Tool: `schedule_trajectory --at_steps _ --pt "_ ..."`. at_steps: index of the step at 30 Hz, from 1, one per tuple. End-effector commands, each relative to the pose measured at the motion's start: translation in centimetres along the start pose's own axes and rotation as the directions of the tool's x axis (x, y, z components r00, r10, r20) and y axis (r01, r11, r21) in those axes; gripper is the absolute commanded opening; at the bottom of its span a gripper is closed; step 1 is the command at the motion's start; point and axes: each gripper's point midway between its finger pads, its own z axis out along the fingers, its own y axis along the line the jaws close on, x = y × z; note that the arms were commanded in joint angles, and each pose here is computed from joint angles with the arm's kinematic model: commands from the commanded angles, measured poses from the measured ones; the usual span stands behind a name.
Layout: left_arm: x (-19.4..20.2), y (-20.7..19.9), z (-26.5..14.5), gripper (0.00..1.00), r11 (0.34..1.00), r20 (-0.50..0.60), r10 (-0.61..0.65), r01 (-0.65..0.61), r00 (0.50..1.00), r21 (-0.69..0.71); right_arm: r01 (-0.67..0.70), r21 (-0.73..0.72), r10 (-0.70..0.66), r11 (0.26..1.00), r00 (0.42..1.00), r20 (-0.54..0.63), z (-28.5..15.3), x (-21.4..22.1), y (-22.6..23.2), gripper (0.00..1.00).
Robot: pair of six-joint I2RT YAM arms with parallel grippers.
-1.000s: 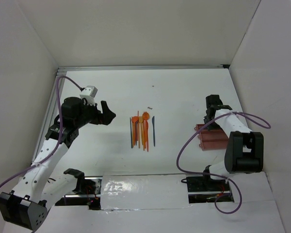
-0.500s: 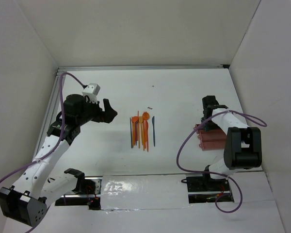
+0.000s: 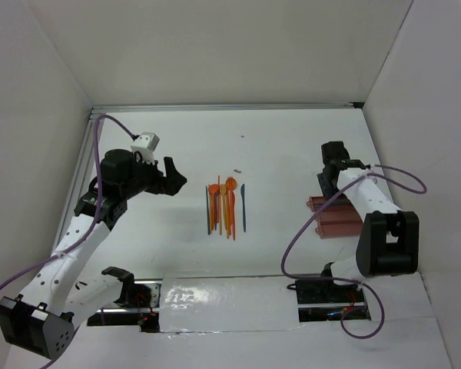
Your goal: Sort the eating utensils into containers
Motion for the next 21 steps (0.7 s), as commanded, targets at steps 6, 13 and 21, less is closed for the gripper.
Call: schedule_trajectory --at_steps 6,13,21 --pt "-2.7 -1.6 -0.7 1.0 0.998 0.08 0.021 -0.025 0.997 0.055 0.264 -0.464 -0.213 0.846 0.964 0.161 -12.4 0.2 9.8 0.58" --pt "-0.8 -1.1 -0.9 1.0 0.999 0.01 -0.037 0.037 0.999 0.027 0.644 -0.576 -0.667 0.504 0.714 0.215 -16.1 13.0 10.9 0.61" --pt "1.0 -0.6 -2.0 1.0 0.997 -0.026 -0.073 0.072 0.997 -0.008 0.789 -0.532 -0.879 0.308 0.449 0.157 -13.7 23.3 5.6 0.54"
